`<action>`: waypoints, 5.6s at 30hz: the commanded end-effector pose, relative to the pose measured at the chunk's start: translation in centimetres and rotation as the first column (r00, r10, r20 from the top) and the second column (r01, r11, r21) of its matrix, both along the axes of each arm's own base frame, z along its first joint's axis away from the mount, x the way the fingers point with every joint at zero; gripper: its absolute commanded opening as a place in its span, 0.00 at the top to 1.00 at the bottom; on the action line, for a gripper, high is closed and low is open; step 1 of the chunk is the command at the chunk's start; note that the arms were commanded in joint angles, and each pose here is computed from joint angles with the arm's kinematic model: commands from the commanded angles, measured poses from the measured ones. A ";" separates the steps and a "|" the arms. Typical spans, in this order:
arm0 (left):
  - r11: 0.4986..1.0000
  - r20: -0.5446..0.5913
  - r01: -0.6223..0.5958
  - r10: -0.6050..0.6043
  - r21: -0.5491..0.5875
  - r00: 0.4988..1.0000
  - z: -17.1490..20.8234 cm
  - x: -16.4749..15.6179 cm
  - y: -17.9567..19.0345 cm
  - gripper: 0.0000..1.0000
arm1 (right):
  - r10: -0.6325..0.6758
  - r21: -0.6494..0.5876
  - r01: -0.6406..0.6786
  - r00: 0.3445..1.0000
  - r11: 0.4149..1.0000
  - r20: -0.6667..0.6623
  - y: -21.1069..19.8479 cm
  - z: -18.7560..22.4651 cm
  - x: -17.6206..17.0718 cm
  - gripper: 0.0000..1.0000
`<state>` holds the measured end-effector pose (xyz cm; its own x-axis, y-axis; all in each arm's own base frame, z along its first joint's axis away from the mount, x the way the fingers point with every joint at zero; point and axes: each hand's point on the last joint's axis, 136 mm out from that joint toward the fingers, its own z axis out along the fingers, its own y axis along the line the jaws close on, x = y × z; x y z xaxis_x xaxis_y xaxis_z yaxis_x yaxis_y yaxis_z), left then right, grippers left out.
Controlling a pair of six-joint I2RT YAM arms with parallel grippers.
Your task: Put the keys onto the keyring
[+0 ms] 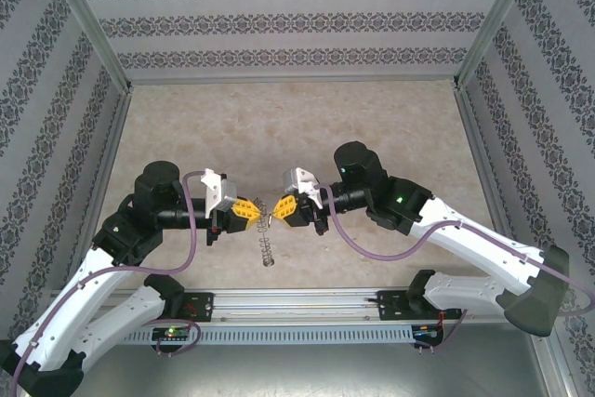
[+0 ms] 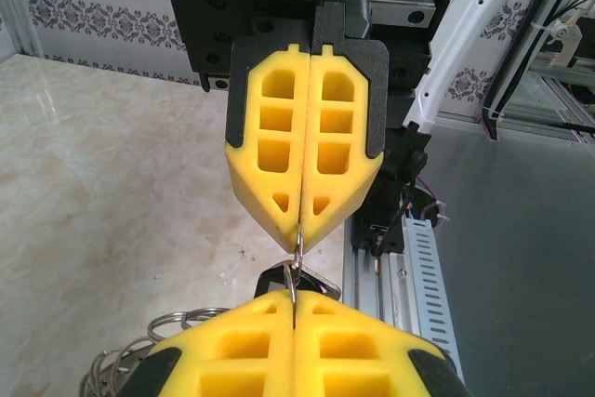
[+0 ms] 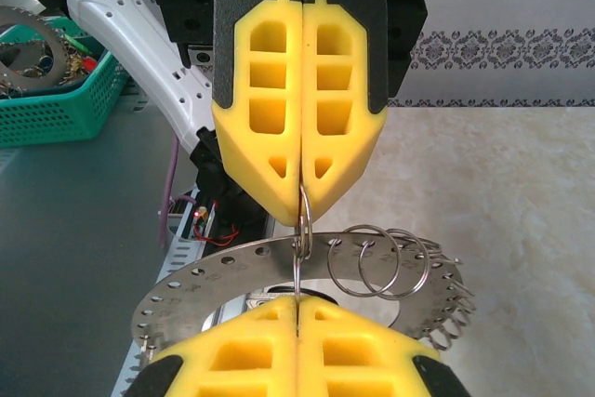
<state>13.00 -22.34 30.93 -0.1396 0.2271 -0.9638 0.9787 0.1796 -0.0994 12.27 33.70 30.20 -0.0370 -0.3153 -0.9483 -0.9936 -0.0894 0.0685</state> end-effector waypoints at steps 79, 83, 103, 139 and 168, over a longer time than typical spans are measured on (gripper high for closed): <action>1.000 0.031 0.030 -0.030 -0.005 0.999 0.9 0.4 -0.4 1.00 | 0.092 0.054 -0.092 0.996 0.994 0.007 1.0 2.5 -0.6 1.00; 1.000 0.030 0.030 -0.030 -0.004 0.999 0.9 0.5 -0.4 1.00 | 0.093 0.054 -0.094 0.996 0.994 0.011 1.1 2.5 -0.6 1.00; 0.999 0.026 0.032 -0.032 0.011 0.999 0.9 0.6 -0.4 1.00 | 0.053 0.044 -0.057 0.995 0.997 0.089 1.1 2.5 -0.1 1.00; 1.000 0.020 0.021 -0.021 0.020 1.000 0.8 0.9 -0.5 1.00 | 0.053 0.042 -0.060 0.989 0.997 0.137 0.8 2.4 -0.5 1.00; 1.000 0.001 0.009 -0.010 0.019 1.000 0.8 1.0 -0.4 1.00 | 0.085 0.012 -0.088 0.982 0.996 0.167 1.1 2.2 -1.3 1.00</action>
